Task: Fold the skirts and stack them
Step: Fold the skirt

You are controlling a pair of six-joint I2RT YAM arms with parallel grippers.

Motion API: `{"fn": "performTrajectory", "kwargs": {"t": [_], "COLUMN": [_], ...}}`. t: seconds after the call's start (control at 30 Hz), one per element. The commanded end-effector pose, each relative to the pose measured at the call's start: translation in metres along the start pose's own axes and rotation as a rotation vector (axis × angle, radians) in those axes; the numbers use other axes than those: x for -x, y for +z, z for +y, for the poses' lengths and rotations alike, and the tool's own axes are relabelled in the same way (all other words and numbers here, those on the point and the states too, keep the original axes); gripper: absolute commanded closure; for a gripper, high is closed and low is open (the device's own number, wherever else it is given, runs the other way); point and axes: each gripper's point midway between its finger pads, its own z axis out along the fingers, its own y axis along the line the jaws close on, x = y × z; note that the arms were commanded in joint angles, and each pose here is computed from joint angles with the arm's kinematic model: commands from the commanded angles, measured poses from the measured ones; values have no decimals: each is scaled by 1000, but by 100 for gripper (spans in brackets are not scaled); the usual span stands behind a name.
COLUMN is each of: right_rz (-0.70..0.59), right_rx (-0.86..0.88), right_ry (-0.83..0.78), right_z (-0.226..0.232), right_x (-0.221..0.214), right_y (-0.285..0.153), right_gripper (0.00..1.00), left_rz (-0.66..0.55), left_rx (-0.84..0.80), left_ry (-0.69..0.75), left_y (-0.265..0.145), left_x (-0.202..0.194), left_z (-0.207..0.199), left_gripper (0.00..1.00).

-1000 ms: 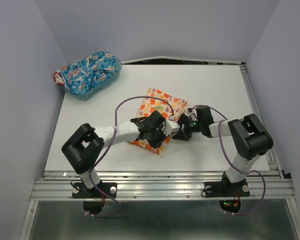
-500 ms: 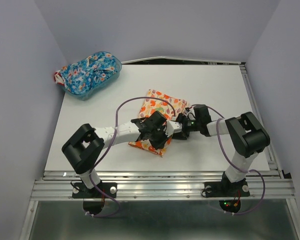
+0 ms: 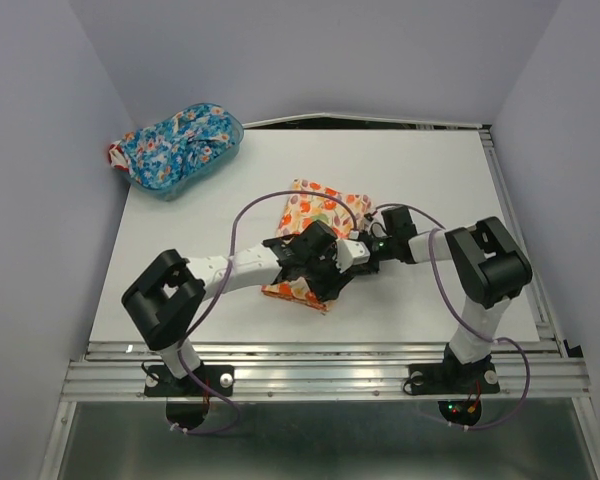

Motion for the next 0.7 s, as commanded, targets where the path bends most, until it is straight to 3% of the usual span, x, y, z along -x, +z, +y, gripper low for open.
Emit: {"fn": "performTrajectory", "kwargs": {"t": [0.0, 0.13, 0.23, 0.4, 0.53, 0.67], "right_rz": [46, 111, 111, 144, 168, 164], "right_rx": [-75, -121, -145, -183, -219, -235], "right_ry": [-178, -254, -340, -442, -462, -467], "right_z": [-17, -24, -25, -33, -44, -40], "right_x": [9, 16, 31, 41, 40, 42], "right_y": [5, 8, 11, 12, 8, 2], "right_gripper": [99, 99, 99, 99, 99, 98], "left_rz": [-149, -59, -10, -33, -55, -4], "left_rx": [112, 207, 232, 228, 198, 193], "left_ry": [175, 313, 352, 329, 310, 306], "left_y": [-51, -69, -73, -65, -54, -33], "left_x": [36, -14, -36, -31, -26, -38], "left_z": [6, 20, 24, 25, 25, 34], "left_gripper": [40, 40, 53, 61, 60, 59]}}
